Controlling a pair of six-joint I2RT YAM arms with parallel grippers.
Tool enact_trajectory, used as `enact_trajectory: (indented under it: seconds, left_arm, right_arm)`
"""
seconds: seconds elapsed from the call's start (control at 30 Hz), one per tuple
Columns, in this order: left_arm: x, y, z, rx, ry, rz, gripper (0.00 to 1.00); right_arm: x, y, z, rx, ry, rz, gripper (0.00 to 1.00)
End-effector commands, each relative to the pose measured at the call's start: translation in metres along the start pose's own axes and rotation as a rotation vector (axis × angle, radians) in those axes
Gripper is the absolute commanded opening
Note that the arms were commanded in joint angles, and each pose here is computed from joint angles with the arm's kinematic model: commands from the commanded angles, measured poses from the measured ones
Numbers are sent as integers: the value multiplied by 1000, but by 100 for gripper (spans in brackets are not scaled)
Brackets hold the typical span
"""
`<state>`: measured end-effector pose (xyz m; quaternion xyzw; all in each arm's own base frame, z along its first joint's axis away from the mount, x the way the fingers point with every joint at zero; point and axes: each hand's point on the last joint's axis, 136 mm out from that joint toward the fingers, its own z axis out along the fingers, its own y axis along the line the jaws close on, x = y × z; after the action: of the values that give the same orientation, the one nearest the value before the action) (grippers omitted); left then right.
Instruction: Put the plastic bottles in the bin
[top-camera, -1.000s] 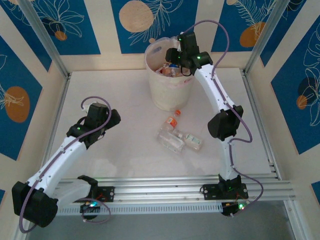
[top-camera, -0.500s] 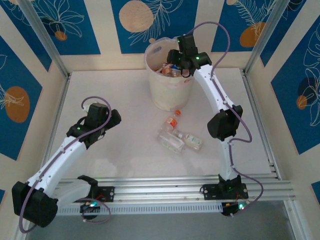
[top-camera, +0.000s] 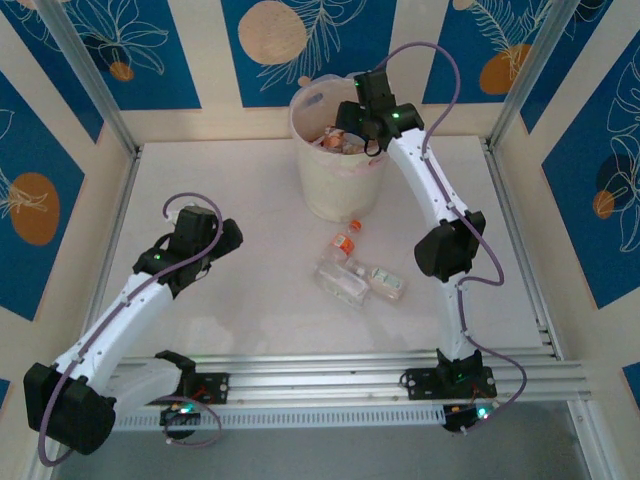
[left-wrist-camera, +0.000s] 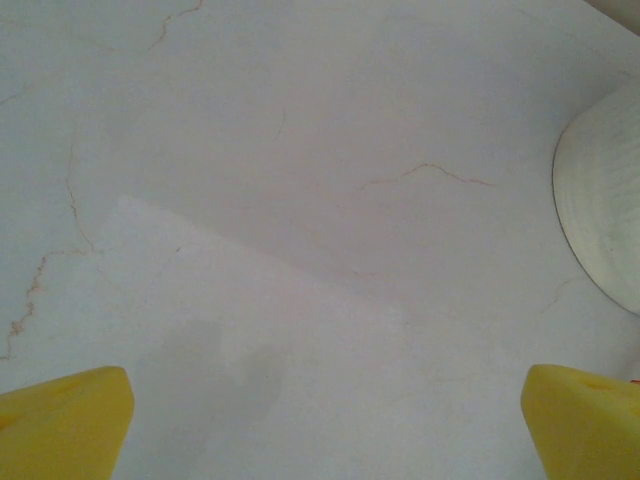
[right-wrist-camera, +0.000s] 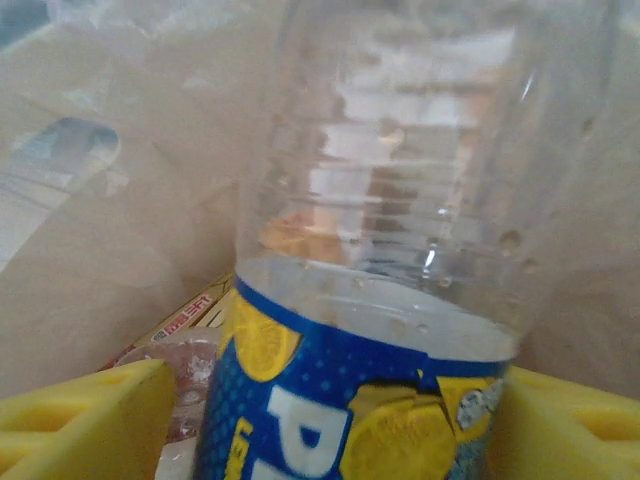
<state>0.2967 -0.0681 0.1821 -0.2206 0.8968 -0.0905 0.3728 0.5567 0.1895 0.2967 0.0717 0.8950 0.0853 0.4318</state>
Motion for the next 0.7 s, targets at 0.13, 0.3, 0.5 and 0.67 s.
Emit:
enact_trajectory:
  seconds: [0.13,0.3,0.5,0.67]
  left_arm:
    - [-11,-6,-5,20,-19,-4,100]
    - [-12,-7,-4,20,-19,-3,99]
    - [-12,-8,-4,24,-17,-1,100]
    - [-11,-10,-1,26,-10,-2,100]
  right_arm:
    - [-41,1,-38,71,-157,-84,88]
    - [-56,0,-60,83,-214,-111,89]
    - [-65,6,-79,46,-241,-142,77]
    - [-59,20,-75,-35,-214,-173,48]
